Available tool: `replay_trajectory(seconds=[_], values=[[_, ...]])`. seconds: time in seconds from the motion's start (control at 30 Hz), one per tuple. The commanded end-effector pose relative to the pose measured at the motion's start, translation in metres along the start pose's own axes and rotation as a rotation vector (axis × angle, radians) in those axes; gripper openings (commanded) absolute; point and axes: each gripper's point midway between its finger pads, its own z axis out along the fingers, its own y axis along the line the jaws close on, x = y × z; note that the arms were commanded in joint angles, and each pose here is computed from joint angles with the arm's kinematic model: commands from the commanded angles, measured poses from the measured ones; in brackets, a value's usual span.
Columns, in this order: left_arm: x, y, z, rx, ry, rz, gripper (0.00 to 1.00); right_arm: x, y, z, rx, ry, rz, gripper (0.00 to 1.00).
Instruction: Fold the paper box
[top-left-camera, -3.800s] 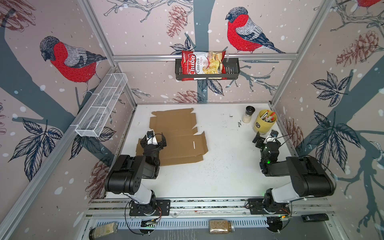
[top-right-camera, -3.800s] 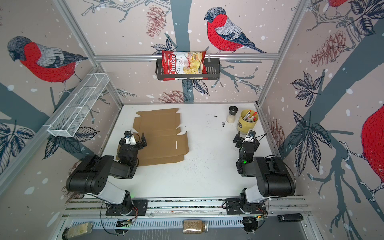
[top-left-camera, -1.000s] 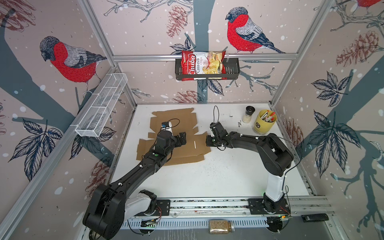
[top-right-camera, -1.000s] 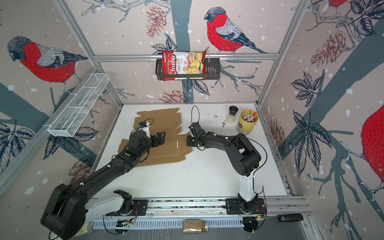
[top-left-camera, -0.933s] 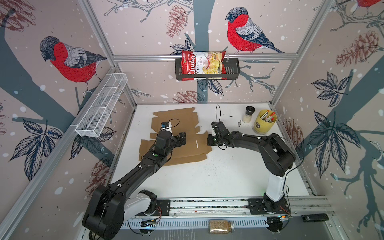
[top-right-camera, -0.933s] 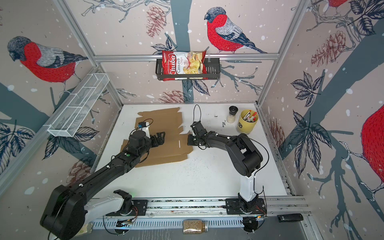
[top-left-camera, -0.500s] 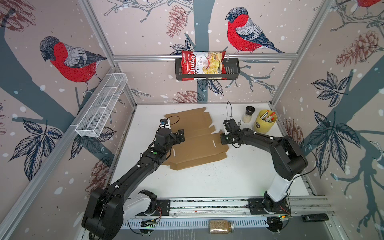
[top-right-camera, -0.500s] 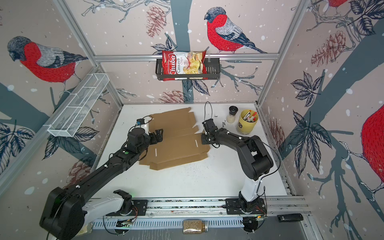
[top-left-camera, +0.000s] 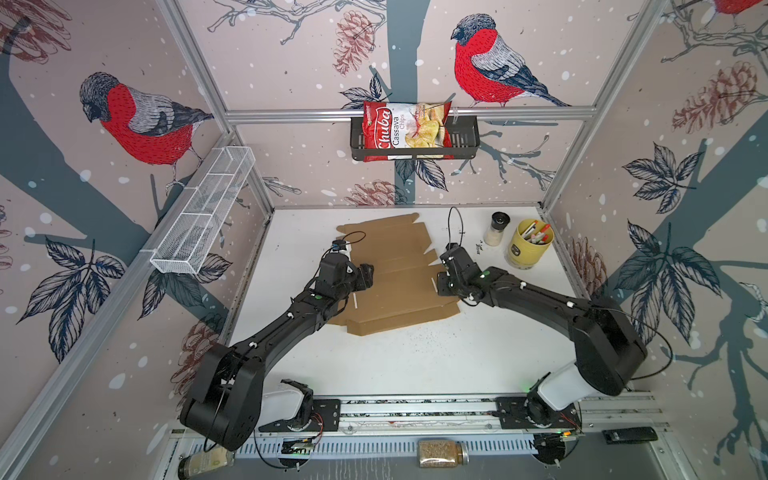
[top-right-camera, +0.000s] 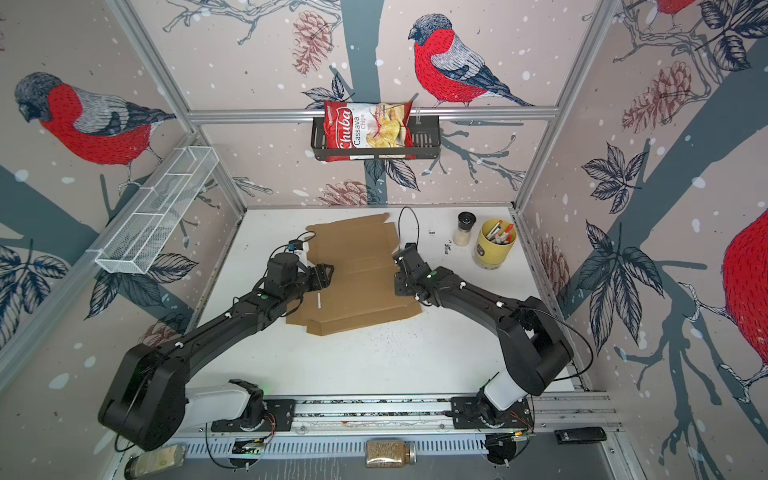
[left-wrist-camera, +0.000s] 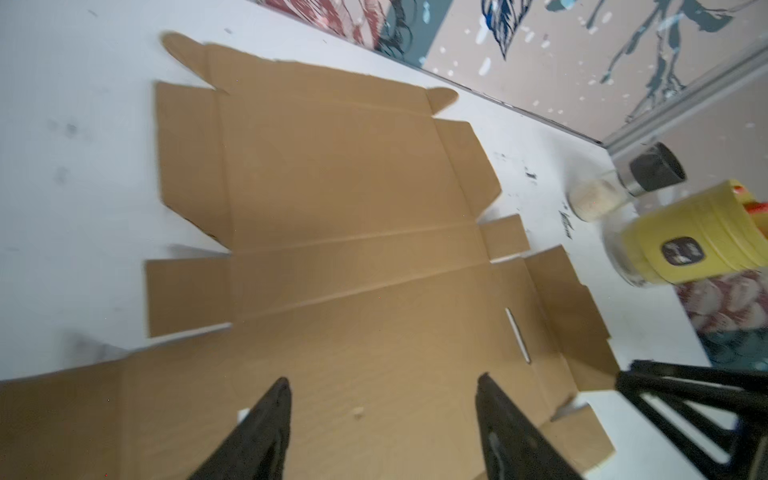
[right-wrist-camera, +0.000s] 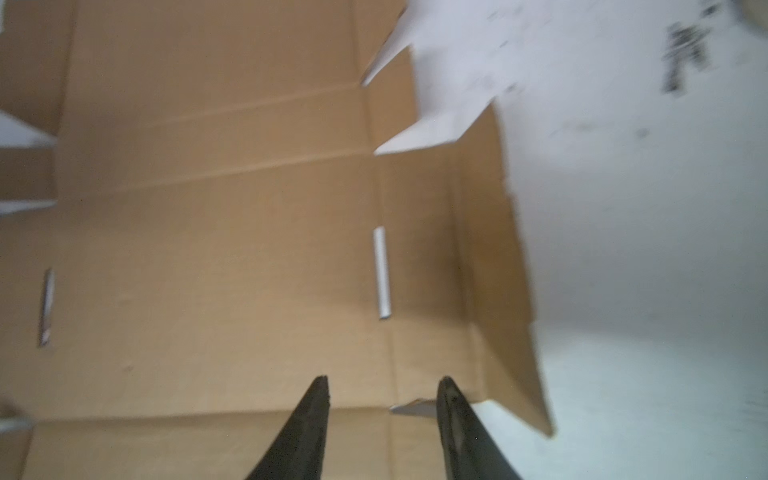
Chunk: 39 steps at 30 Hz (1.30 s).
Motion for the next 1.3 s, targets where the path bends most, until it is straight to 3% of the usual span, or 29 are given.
replay_trajectory(seconds=[0.0, 0.3, 0.5, 0.7, 1.07, 1.27], values=[[0.036, -0.031, 0.003, 0.154, 0.121, -0.015, 0.58, 0.031, 0.019, 0.003, -0.129, 0.1, 0.106, 0.34], [0.119, 0.01, -0.002, 0.067, 0.286, -0.031, 0.34, 0.052, -0.018, 0.024, -0.137, 0.165, 0.19, 0.28], [0.156, 0.028, -0.003, 0.036, 0.375, -0.075, 0.23, 0.065, -0.027, 0.038, -0.125, 0.205, 0.199, 0.27], [0.188, 0.022, -0.007, 0.044, 0.455, -0.065, 0.18, 0.047, -0.04, 0.047, -0.08, 0.162, 0.222, 0.28], [0.214, -0.064, -0.008, 0.218, 0.554, -0.02, 0.2, -0.045, -0.067, 0.074, 0.039, 0.027, 0.213, 0.3], [0.174, -0.132, 0.0, 0.364, 0.492, 0.035, 0.28, -0.081, -0.048, 0.073, 0.025, -0.014, 0.186, 0.32]])
